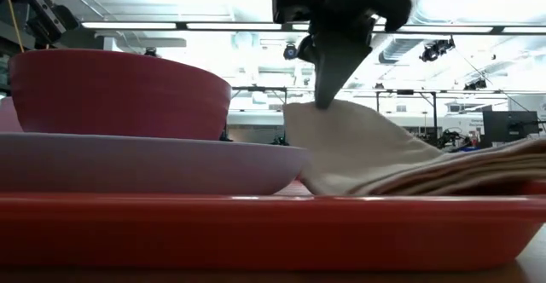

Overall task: Set up tray
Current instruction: Put the brown table napkin to the right of the white plate on the red tray

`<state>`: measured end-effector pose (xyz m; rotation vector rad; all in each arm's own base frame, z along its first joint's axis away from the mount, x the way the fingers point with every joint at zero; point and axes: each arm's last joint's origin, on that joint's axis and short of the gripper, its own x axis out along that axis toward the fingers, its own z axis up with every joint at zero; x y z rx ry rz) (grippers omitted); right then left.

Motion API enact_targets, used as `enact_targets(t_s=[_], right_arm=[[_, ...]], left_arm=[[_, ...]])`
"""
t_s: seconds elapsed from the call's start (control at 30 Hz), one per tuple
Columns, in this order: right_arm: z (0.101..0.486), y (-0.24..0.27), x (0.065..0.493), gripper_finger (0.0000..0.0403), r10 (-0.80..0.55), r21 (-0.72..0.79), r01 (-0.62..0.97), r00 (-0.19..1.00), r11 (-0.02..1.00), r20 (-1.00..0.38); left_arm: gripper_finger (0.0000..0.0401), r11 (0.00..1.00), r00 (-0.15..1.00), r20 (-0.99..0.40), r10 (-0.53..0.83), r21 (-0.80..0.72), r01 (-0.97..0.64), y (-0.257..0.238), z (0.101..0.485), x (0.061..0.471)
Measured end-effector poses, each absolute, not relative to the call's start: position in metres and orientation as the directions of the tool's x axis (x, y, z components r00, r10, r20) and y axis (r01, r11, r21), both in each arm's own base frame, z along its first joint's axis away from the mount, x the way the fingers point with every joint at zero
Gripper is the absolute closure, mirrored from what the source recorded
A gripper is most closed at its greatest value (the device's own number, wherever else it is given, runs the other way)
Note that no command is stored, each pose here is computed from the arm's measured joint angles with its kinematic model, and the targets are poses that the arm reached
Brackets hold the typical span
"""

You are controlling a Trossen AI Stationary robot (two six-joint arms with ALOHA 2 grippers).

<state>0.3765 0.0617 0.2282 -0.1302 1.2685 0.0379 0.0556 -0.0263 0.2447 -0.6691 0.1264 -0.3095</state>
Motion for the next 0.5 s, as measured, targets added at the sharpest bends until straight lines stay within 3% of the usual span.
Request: enact_targets(t_s=[0.5], right_arm=[[0.205, 0.054, 0.386, 0.0403, 0.043, 0.010, -0.142, 0.232, 0.990, -0.972]], left_arm=[[0.0352, 0.753, 0.947, -0.012, -0.321, -0.610, 0.247, -0.026, 0.245, 0.056]])
